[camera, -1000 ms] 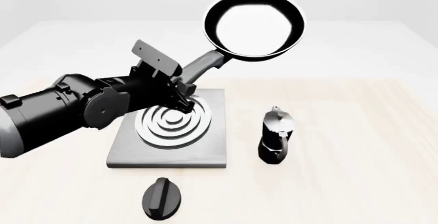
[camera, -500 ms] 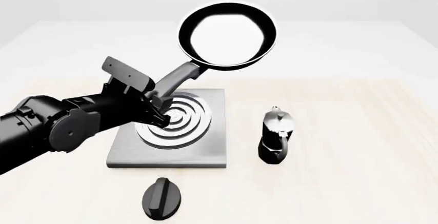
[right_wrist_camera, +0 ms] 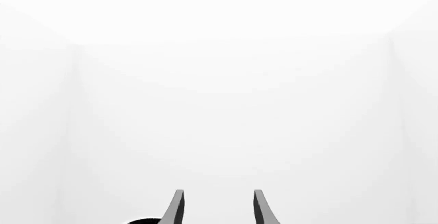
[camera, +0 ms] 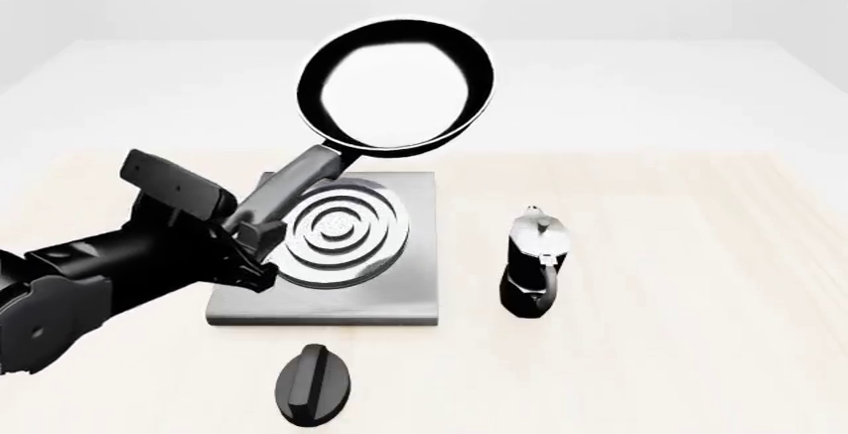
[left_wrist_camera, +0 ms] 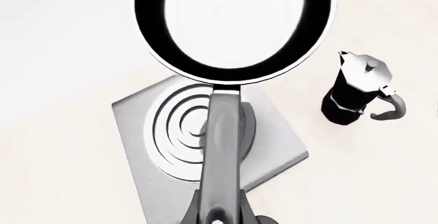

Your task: Put the frying pan on the stove.

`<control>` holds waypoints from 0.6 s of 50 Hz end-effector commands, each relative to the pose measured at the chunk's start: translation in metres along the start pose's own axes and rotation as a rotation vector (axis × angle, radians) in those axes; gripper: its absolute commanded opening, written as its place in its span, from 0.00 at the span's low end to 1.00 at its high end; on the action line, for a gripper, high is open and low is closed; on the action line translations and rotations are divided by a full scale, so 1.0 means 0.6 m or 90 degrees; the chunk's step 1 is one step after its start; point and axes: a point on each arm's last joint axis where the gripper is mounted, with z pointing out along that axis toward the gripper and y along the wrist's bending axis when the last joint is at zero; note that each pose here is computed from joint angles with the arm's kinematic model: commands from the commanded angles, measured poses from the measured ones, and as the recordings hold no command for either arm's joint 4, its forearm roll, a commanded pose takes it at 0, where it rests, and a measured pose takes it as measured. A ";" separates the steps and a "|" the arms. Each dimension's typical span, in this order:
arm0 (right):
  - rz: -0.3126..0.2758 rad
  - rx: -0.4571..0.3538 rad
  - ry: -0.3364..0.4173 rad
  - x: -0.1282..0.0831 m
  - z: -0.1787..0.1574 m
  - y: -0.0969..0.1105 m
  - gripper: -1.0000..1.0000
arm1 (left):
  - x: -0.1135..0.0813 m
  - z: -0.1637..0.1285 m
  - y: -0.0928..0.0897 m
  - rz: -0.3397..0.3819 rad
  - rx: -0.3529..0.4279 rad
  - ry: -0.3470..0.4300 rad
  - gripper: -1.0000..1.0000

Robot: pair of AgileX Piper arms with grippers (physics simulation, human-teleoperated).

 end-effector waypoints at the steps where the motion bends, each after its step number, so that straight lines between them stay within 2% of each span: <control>1: 0.000 -0.002 0.002 0.001 0.000 -0.001 1.00 | 0.012 -0.048 0.006 -0.028 -0.012 -0.031 0.00; 14: -0.003 0.000 0.001 -0.001 -0.001 0.000 1.00 | 0.047 -0.069 0.008 -0.051 -0.024 -0.020 0.00; 30: -0.006 0.001 0.003 0.004 0.003 0.000 1.00 | 0.069 -0.094 0.010 -0.067 -0.036 -0.012 0.00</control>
